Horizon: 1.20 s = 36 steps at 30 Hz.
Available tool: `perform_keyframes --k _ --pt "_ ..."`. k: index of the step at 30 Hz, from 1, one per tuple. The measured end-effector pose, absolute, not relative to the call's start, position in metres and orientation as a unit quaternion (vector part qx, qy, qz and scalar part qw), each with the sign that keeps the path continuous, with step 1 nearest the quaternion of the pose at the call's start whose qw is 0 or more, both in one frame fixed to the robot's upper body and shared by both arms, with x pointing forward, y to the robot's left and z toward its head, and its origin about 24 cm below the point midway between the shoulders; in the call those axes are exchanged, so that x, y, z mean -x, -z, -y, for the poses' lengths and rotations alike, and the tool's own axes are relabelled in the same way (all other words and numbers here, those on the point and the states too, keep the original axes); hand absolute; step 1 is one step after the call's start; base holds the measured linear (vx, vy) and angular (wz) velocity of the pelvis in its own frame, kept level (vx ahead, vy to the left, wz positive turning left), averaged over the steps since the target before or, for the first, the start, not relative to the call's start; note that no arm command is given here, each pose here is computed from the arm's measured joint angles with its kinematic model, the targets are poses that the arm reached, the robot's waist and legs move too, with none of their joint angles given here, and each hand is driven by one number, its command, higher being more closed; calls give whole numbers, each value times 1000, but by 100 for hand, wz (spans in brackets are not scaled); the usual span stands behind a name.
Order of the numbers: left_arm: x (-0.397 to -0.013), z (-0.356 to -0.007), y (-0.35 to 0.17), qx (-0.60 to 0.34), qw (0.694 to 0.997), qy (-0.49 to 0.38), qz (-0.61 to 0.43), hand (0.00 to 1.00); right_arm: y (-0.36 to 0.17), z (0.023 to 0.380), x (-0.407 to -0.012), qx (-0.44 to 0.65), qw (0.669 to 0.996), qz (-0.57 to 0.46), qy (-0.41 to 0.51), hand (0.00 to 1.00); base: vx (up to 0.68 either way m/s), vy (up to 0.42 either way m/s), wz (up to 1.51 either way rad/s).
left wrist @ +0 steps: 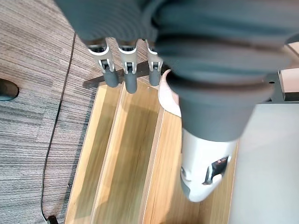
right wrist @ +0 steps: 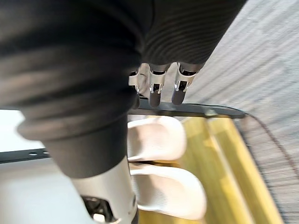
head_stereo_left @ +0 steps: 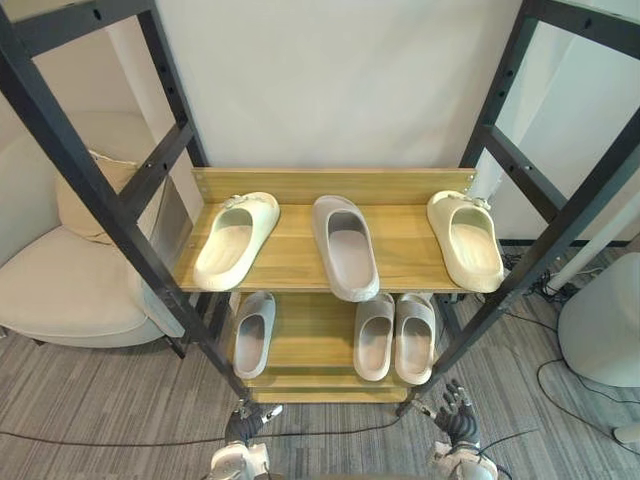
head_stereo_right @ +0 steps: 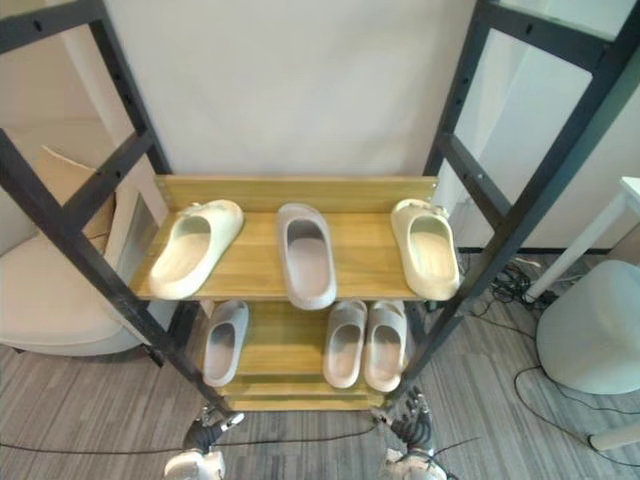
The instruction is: Organize the slippers on the shoe rack
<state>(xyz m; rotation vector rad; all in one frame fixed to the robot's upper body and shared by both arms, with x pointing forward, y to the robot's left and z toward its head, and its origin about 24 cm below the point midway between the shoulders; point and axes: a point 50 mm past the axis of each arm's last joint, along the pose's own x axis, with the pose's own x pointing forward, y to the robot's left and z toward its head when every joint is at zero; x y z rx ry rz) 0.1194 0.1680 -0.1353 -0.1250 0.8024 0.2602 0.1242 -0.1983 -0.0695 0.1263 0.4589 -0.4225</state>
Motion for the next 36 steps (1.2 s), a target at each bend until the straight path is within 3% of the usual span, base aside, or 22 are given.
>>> perform_keyframes --k 16,36 --pt "-118 -160 135 59 912 -112 -389 0 -46 210 -122 20 974 13 226 0 26 18 -11" --pt "-113 -146 139 45 911 -77 -403 0 -98 179 -131 56 982 142 107 0 -2 12 -2"
